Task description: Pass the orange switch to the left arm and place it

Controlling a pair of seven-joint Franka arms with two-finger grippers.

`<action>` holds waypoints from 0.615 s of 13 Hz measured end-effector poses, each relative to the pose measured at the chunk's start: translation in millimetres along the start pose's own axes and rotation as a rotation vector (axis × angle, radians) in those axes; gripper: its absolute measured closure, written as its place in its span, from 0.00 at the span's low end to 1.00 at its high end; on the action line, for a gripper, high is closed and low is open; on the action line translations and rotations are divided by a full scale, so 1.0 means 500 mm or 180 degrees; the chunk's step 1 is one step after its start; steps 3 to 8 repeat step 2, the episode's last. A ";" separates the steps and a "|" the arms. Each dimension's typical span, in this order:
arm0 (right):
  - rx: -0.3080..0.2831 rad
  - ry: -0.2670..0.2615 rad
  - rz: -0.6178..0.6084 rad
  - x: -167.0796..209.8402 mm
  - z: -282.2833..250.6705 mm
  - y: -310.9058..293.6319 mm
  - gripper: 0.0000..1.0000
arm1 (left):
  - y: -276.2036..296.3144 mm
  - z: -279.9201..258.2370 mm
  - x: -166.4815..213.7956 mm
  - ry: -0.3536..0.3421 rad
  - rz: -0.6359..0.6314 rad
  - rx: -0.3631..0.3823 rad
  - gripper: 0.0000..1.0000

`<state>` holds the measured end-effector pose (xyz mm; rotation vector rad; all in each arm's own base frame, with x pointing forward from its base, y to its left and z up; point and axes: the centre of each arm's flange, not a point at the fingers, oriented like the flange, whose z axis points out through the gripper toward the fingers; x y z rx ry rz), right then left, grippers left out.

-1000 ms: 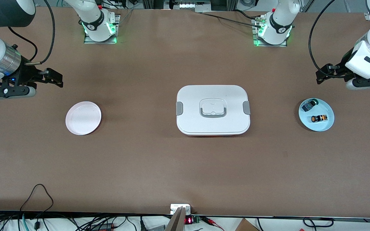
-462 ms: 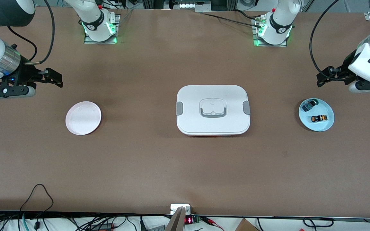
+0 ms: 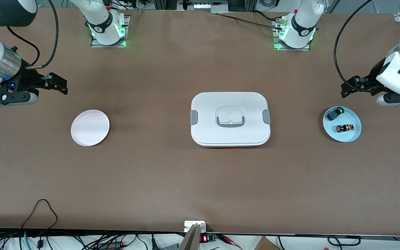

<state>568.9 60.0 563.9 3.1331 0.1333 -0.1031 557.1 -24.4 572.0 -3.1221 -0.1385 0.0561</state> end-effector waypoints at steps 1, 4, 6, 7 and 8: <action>0.0000 -0.0004 0.0000 0.000 0.000 0.000 0.00 | 0.000 0.000 0.000 -0.0004 0.0000 0.0000 0.00; 0.0000 -0.0005 0.0000 0.000 0.000 0.000 0.00 | 0.000 0.000 -0.001 -0.0009 0.0000 0.0000 0.00; 0.0000 -0.0005 0.0000 0.000 0.000 0.000 0.00 | 0.000 0.000 -0.001 -0.0009 0.0000 0.0000 0.00; 0.0000 -0.0005 0.0000 0.000 0.000 0.000 0.00 | 0.000 0.000 -0.001 -0.0009 0.0000 0.0000 0.00; 0.0000 -0.0005 0.0000 0.000 0.000 0.000 0.00 | 0.000 0.000 -0.001 -0.0009 0.0000 0.0000 0.00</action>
